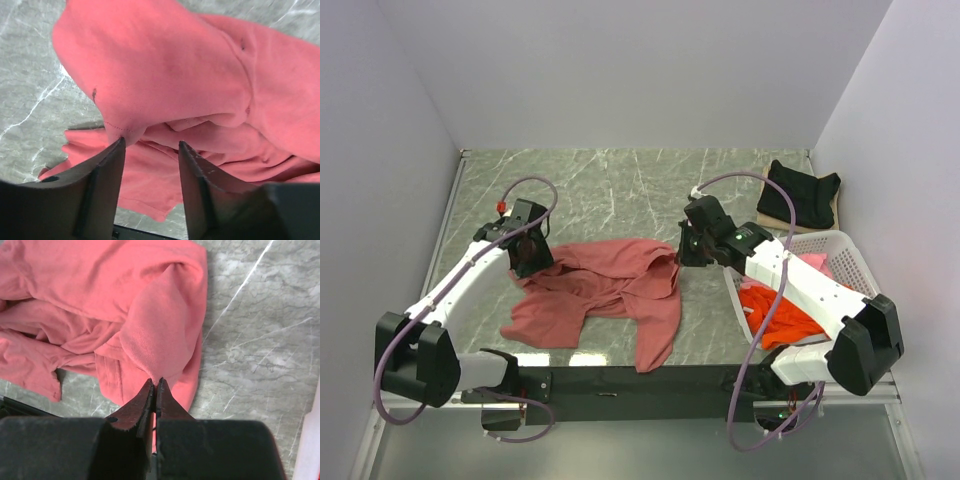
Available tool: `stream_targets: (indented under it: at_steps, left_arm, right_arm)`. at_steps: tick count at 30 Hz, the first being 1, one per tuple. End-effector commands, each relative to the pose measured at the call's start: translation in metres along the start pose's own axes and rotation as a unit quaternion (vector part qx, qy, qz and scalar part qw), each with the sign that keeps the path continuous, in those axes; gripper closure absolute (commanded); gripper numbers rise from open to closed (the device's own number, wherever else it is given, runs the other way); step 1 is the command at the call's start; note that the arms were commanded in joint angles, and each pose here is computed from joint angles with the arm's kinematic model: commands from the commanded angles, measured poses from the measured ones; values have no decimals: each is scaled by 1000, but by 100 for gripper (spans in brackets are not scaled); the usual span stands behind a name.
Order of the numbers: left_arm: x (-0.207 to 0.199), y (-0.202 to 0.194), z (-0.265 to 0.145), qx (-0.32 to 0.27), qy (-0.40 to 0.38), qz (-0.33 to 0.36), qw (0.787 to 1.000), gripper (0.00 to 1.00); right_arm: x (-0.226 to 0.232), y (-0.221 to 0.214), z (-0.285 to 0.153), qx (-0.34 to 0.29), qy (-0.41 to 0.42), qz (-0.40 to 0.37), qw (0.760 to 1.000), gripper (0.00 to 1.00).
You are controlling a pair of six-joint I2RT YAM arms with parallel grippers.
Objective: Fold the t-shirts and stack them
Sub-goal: Flatten the tshirt out
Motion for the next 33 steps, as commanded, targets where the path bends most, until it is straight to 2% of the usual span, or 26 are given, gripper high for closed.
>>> stream_targets:
  at_steps: [1,13,19,26,28,29,30,33]
  left_arm:
    - [-1,-3,4,6,-3,1,1000,45]
    - [19,11,-8,-41,42,-40,997,38]
    - [21,1,3,-25,37,-59,997,38]
    - [13,-1,16,-10,23,-52,998,50]
    - [12,1,17,-14,22,-53,998,58]
    - [12,2,17,-15,21,-54,998,66]
    - [12,3,17,-15,20,-52,998,68]
    - [11,0,21,-5,21,-45,999,67]
  right_arm:
    - [11,12,-2,-13,19,4,1000,100]
    - [14,14,7,-5,17,0,1000,100]
    - [18,11,10,5,24,-2,1000,100]
    - [17,7,11,9,26,-1,1000,100]
    - [16,7,11,8,25,2,1000,100]
    - [16,7,10,7,26,1,1000,100]
    - [16,7,10,7,26,2,1000,100]
    - [14,5,12,10,25,2,1000,100]
Point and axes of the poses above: each gripper's point midway between its finger pads, its own z axis out along the fingers, its own x axis along the line the jaws close on, y = z × x, the point moved 1 cm from there along -z, back along the fingers, and after that the axes turned 9 degrees about z, right-handed, at the moved point
